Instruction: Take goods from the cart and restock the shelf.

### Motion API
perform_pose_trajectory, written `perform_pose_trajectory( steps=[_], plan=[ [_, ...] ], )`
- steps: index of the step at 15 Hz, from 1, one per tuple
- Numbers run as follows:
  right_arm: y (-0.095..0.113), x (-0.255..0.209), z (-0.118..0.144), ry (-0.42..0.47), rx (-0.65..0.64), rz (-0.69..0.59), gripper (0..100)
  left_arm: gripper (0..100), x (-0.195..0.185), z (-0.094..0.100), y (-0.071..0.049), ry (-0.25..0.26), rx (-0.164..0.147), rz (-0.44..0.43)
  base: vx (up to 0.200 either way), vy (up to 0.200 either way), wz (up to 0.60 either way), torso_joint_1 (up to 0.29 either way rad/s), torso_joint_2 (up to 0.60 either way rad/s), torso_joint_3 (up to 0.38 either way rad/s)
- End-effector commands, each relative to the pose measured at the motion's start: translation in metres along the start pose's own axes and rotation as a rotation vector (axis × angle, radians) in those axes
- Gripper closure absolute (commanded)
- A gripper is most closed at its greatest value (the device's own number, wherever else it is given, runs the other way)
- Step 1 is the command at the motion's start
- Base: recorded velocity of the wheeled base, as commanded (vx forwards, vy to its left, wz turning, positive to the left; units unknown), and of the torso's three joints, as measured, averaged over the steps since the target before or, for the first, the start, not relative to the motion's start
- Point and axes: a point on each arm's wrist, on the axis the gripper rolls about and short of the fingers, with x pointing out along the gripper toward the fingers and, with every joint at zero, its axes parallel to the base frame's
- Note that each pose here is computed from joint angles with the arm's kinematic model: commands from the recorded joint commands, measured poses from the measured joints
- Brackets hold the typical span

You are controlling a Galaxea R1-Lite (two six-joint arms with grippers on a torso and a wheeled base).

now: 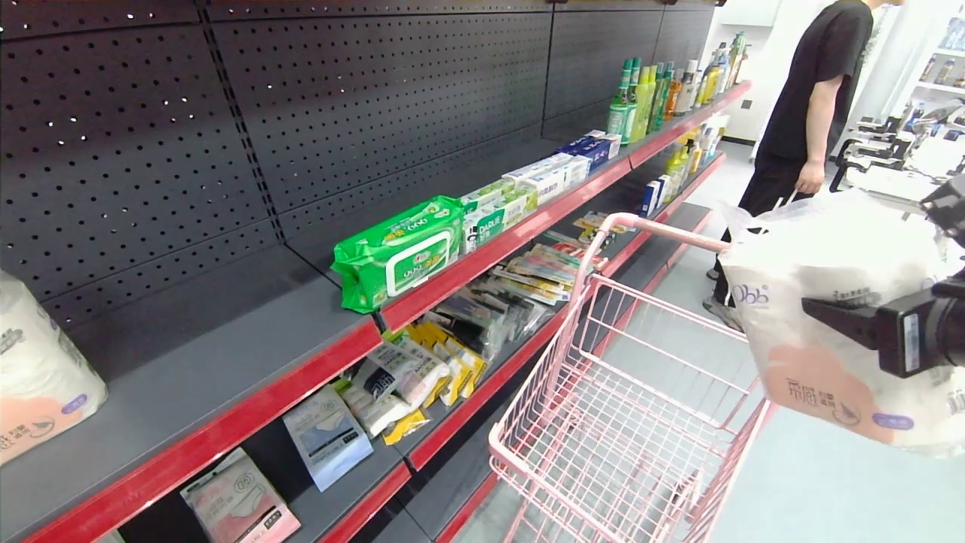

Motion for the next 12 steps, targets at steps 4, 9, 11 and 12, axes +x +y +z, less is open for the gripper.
perform_pose_trajectory(
  steps=[4, 9, 11, 12],
  plan=[
    [-0.003, -0.053, -0.037, -0.069, 0.043, -0.047, 100, 0, 0.000, 0.000, 0.000, 0.001, -0.001, -0.001, 0.000, 0.000, 0.00, 0.000, 0.00, 0.000],
    [-0.012, -0.056, -0.043, -0.059, 0.073, -0.106, 100, 0, 0.000, 0.000, 0.000, 0.001, -0.001, 0.001, 0.000, 0.000, 0.00, 0.013, -0.02, -0.016],
    [-0.012, -0.055, -0.044, -0.053, 0.074, -0.104, 100, 0, 0.000, 0.000, 0.000, 0.001, -0.001, 0.001, 0.000, 0.000, 0.00, 0.137, -0.33, -0.178],
    [-0.011, -0.054, -0.045, -0.048, 0.073, -0.103, 100, 0, 0.000, 0.000, 0.000, 0.001, -0.001, 0.001, 0.000, 0.000, 0.00, 0.163, -0.37, -0.207]
  ],
)
